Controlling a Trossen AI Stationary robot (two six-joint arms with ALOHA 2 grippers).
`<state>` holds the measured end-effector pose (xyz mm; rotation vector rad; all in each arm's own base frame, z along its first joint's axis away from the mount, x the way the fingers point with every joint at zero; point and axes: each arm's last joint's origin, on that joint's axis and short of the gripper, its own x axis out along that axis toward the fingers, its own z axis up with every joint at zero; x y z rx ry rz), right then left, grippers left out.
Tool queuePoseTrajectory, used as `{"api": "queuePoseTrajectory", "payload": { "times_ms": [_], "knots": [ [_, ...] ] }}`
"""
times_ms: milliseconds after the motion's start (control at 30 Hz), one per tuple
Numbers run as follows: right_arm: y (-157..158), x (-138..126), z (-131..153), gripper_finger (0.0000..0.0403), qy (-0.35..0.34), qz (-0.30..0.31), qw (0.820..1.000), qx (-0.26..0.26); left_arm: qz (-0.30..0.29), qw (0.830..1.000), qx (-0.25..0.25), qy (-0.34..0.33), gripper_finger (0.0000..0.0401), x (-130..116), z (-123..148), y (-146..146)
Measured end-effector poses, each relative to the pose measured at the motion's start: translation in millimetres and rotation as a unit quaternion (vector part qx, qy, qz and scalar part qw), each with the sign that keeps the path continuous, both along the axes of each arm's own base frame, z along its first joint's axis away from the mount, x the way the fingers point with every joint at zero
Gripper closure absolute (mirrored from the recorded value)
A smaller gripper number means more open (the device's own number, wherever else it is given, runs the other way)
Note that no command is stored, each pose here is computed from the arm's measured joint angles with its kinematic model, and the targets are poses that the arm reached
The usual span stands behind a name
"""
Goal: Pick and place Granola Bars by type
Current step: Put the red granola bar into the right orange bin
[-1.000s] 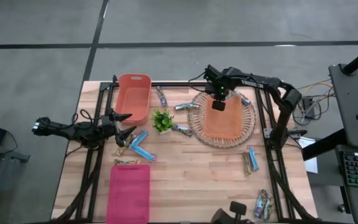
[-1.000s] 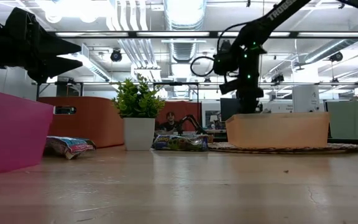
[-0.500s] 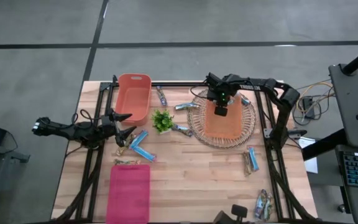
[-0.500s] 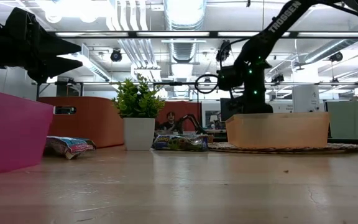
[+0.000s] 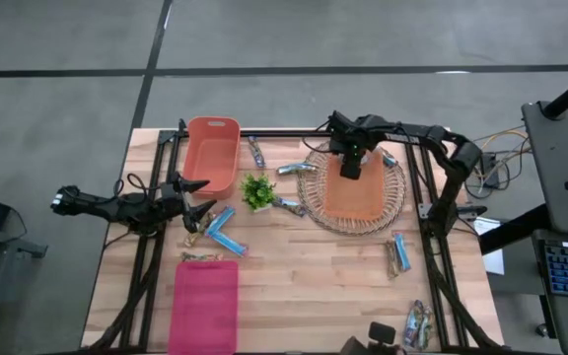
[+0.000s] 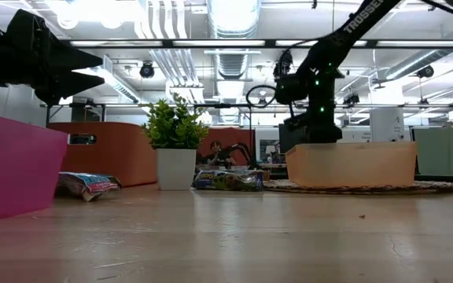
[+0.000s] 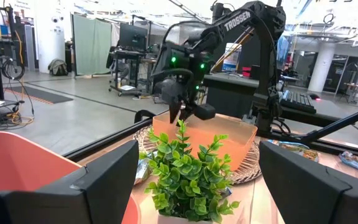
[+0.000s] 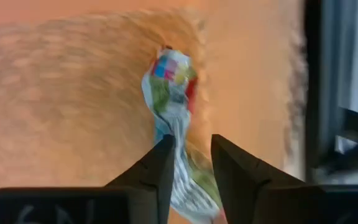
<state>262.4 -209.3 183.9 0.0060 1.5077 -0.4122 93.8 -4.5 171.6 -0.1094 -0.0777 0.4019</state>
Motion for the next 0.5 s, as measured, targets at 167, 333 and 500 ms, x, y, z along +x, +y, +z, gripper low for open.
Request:
{"api": "queuePoseTrajectory", "payload": {
  "times_ms": [167, 333, 500],
  "knots": [
    [6, -6, 28, 0.0283, -0.006, -0.009, 1.0, -0.014, 0.0, 1.0, 0.0, 0.0, 0.0089, 0, 0, 0],
    [16, -12, 56, 0.0274, -0.044, -0.042, 0.998, -0.031, 0.0, 1.0, 0.0, 0.0, 0.0089, 0, 0, 0],
    [35, -13, 82, 0.0275, -0.105, -0.087, 0.989, -0.051, 0.0, 1.0, 0.0, 0.0, 0.0089, 0, 0, 0]
  ]
}}
